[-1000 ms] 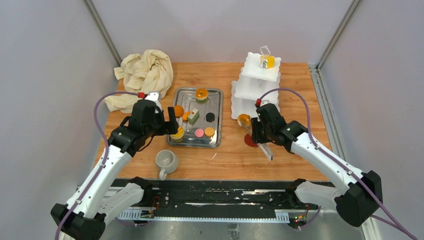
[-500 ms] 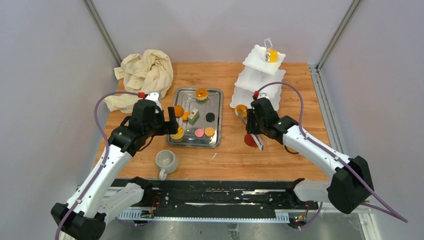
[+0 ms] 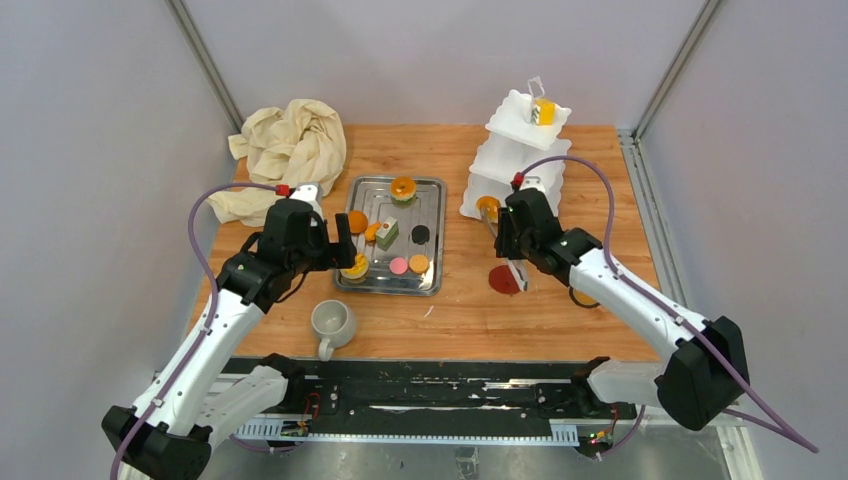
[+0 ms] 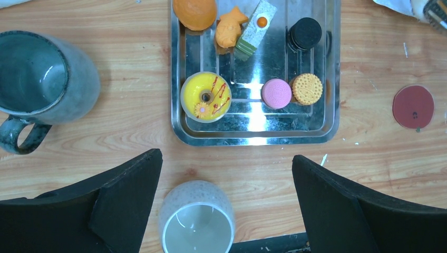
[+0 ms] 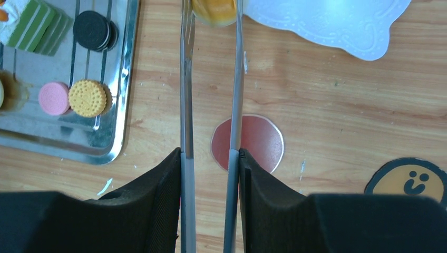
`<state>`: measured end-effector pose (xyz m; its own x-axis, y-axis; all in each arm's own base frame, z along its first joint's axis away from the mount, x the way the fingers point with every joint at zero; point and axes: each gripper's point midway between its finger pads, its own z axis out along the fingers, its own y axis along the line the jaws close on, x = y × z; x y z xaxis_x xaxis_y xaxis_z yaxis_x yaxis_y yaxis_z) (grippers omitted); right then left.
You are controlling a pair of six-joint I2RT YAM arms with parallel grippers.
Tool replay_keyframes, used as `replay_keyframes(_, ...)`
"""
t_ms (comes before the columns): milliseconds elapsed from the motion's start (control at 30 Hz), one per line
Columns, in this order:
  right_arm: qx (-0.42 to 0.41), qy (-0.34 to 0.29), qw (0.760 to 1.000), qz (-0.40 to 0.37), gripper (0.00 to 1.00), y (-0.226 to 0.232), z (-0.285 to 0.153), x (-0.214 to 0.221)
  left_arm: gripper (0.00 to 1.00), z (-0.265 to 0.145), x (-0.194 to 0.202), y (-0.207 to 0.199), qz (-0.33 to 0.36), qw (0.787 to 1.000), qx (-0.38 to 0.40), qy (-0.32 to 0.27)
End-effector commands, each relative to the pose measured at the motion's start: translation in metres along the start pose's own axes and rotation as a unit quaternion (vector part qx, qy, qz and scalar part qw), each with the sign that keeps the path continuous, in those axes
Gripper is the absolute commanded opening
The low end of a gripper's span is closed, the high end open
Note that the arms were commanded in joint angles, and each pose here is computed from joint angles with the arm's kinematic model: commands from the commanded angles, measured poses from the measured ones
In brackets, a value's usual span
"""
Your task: Serve the afternoon tea
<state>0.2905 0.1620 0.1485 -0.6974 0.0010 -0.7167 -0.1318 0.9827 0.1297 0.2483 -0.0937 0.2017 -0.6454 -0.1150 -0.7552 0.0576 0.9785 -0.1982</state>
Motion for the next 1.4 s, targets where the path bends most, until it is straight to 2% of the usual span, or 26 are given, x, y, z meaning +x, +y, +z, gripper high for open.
replay_keyframes(0, 0.042, -0.051, 0.998, 0.018, 0.18, -0.010, 0.012, -0.038, 0.98, 0.000, -0.006, 0.001, 0.000, 1.000, 0.000, -0.013)
replay_keyframes(233, 0.060, -0.049, 0.996, 0.047, 0.21, -0.017, 0.053, -0.046, 0.98, -0.002, -0.005, 0.001, -0.002, 1.000, 0.001, -0.014)
replay_keyframes(300, 0.063, -0.044, 0.996, 0.048, 0.36, -0.017, 0.061, -0.045, 0.98, -0.003, -0.005, 0.001, -0.002, 1.000, 0.002, -0.015)
replay_keyframes(367, 0.059, -0.037, 0.996, 0.048, 0.45, -0.014, 0.065, -0.042, 0.98, -0.003, -0.004, 0.002, -0.002, 1.000, 0.001, -0.016)
replay_keyframes(533, 0.052, -0.028, 0.997, 0.053, 0.53, -0.014, 0.060, -0.034, 0.98, -0.003, -0.003, 0.003, -0.002, 1.000, 0.000, -0.015)
replay_keyframes(867, 0.024, -0.036, 0.998, 0.054, 0.52, -0.017, 0.015, -0.026, 0.98, -0.001, -0.001, 0.001, -0.004, 1.000, 0.004, -0.014)
replay_keyframes(1000, -0.021, -0.027, 0.998, 0.045, 0.47, -0.008, -0.003, -0.017, 0.98, 0.001, 0.000, 0.000, -0.004, 1.000, 0.006, -0.012)
replay_keyframes(1100, -0.100, 0.002, 0.995, 0.029, 0.41, 0.019, -0.012, -0.003, 0.98, 0.001, 0.000, 0.000, -0.004, 1.000, 0.006, -0.013)
replay_keyframes(1200, -0.172, 0.024, 0.985, -0.008, 0.41, 0.055, -0.019, 0.005, 0.98, 0.002, 0.000, 0.000, -0.007, 1.000, 0.006, -0.012)
replay_keyframes(1367, -0.188, 0.024, 0.980, -0.062, 0.40, 0.097, -0.009, -0.007, 0.98, 0.002, 0.001, -0.002, -0.012, 1.000, 0.010, -0.012)
